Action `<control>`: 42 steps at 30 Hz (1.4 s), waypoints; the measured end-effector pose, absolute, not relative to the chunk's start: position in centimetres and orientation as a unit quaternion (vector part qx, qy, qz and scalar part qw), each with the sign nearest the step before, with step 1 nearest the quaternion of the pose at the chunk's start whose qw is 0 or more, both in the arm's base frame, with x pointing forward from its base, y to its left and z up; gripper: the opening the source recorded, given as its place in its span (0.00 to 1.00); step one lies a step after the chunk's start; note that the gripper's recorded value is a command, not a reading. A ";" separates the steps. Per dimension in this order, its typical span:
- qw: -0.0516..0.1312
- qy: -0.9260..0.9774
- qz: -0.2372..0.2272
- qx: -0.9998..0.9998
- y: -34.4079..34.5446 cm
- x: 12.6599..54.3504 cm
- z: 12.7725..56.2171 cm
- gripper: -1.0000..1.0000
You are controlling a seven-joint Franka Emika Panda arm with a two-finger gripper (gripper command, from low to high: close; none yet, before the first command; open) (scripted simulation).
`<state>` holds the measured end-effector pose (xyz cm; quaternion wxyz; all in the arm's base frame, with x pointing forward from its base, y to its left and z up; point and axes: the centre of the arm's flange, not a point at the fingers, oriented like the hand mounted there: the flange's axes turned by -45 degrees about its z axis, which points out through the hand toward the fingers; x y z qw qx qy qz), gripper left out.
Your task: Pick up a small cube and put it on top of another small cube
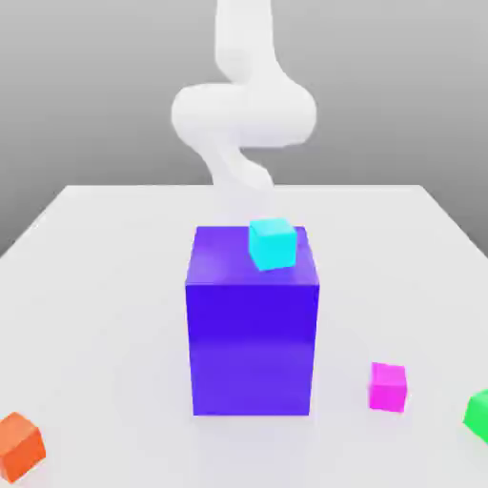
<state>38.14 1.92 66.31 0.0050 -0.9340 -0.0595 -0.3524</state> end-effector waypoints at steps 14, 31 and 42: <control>0.008 -0.436 -0.135 -0.890 16.4 42.8 35.9 0.50; 0.000 -0.636 0.000 -0.771 20.9 34.7 12.9 0.00; -0.001 -0.638 0.001 -0.770 21.0 34.8 18.4 0.00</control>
